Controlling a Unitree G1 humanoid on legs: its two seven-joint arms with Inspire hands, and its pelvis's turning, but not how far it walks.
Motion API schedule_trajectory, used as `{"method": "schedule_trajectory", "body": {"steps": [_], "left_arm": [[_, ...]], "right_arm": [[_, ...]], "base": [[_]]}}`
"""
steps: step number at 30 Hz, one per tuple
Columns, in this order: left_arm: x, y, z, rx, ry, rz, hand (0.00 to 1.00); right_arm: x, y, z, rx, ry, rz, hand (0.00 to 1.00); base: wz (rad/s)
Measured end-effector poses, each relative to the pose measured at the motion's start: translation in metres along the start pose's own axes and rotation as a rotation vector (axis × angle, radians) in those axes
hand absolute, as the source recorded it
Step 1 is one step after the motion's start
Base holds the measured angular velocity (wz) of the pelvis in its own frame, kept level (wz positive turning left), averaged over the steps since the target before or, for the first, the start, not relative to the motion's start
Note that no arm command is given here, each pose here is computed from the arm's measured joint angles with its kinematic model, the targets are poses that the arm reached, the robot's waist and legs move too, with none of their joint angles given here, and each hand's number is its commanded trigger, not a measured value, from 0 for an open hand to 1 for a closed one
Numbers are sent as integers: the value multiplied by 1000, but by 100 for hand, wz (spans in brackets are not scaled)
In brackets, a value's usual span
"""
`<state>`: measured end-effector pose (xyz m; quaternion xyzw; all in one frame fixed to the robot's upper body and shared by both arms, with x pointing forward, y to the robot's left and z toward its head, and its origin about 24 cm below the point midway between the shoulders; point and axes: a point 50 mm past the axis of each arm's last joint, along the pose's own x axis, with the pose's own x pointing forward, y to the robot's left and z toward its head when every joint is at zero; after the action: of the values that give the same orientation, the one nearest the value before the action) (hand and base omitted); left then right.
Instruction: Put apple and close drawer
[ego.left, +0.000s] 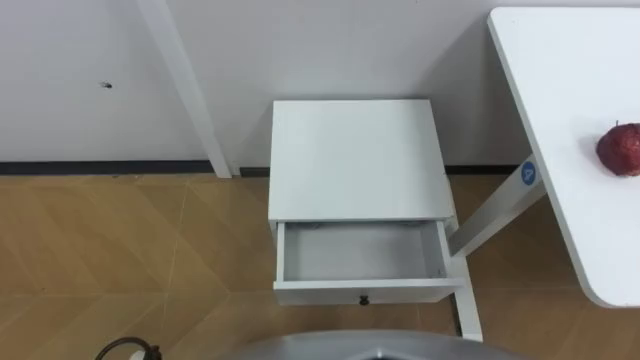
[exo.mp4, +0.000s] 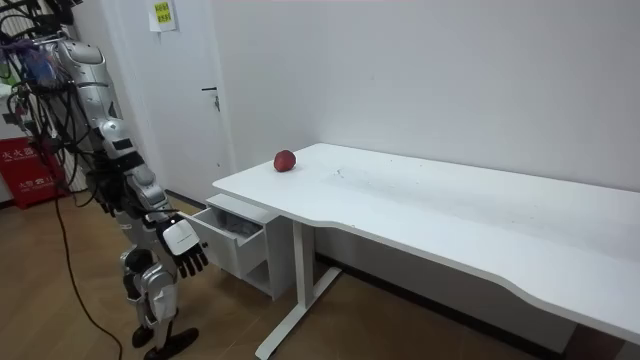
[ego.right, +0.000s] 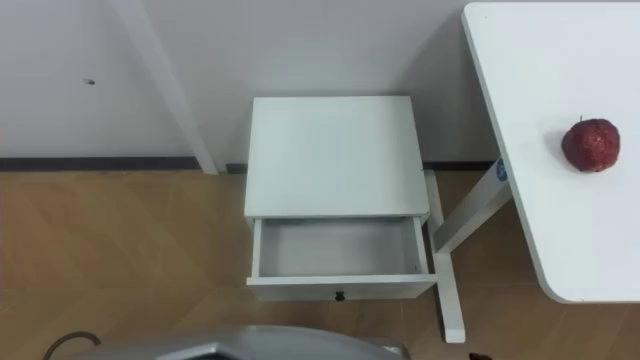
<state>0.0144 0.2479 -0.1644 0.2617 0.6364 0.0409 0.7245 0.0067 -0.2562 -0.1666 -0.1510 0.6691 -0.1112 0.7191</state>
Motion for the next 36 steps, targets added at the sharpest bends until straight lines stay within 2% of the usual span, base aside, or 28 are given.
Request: {"method": "schedule_trajectory", "body": {"steps": [10,13,16,21,22,24,25,27,33,36], "left_arm": [[0,0,0,-1,-1,0,0],[0,0,0,-2,-1,1,0],[0,0,0,-12,2,2,0],[0,7,-10,-74,15,29,0],[0,8,-11,-82,16,33,0],[0,13,-10,-124,3,56,0],[0,13,-10,-125,-1,61,0],[0,17,-15,-120,-4,79,0],[1,27,-16,-153,-8,108,0],[0,30,-16,-154,-18,119,0]], "right_arm": [[0,0,0,66,4,-7,0],[0,-3,-2,210,16,-22,0],[0,-6,-5,427,31,-52,0],[0,-21,-5,957,41,-116,0],[0,-23,-7,1019,46,-129,0],[0,-33,-6,1330,32,-161,0],[0,-36,-5,1409,29,-170,0],[-1,-45,-3,1671,17,-199,0],[-3,-64,-7,2086,11,-274,0],[-7,-80,-1,2182,-36,-313,0]], "base": [[0],[-2],[-5],[-5],[-15],[-14],[-12],[-16],[-8],[-2]]}}
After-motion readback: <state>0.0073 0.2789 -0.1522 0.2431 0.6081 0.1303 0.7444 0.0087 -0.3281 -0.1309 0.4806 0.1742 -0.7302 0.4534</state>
